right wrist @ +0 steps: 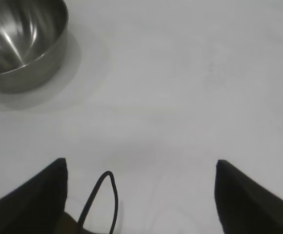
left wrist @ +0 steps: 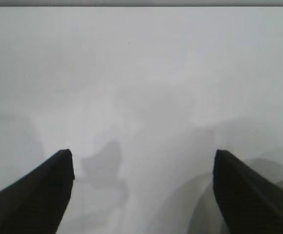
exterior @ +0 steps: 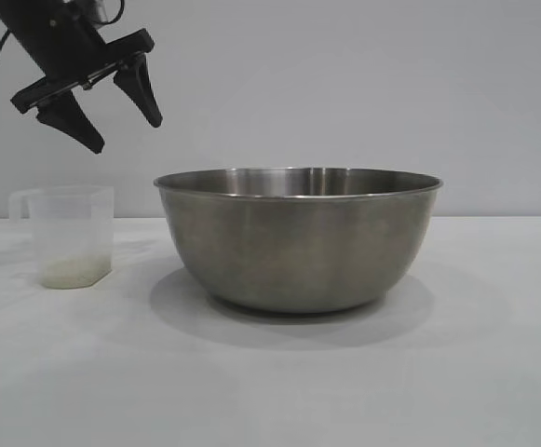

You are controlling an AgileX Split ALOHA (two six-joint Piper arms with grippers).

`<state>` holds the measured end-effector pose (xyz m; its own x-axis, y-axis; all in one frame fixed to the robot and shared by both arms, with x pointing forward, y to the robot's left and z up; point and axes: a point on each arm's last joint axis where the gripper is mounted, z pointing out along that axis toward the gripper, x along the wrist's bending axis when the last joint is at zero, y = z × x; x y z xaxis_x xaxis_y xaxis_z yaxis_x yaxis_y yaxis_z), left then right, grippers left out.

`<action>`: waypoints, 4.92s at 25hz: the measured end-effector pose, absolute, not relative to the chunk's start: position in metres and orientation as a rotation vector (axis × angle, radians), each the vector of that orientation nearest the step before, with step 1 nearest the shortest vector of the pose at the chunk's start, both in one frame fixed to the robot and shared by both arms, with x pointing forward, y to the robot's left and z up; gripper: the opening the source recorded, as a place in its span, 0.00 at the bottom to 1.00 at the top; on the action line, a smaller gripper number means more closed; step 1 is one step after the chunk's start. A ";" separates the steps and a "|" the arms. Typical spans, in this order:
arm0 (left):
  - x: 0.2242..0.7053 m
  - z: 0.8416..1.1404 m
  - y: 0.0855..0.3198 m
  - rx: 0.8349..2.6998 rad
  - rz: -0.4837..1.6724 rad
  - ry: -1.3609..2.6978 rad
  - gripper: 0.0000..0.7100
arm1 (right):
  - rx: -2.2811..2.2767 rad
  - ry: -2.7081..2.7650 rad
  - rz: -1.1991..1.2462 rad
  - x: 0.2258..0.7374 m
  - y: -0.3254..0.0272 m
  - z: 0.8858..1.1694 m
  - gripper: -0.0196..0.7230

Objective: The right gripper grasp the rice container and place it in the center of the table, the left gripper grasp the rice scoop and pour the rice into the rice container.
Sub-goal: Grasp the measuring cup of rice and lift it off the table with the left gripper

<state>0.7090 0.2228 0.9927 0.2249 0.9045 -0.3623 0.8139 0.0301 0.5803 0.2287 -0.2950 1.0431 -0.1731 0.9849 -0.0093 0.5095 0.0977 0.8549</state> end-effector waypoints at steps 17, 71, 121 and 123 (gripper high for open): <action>0.699 1.032 0.230 1.933 0.378 1.421 0.73 | 1.471 1.758 0.983 0.228 -0.295 1.043 0.80; 0.645 1.019 0.265 1.900 0.856 1.490 0.73 | 1.472 1.759 0.981 0.228 -0.295 1.043 0.80; 0.402 0.927 0.270 1.483 0.764 1.304 0.73 | 1.472 1.759 0.981 0.228 -0.295 1.043 0.80; 0.406 0.925 0.269 1.450 0.751 1.295 0.73 | 1.472 1.759 0.981 0.228 -0.295 1.043 0.80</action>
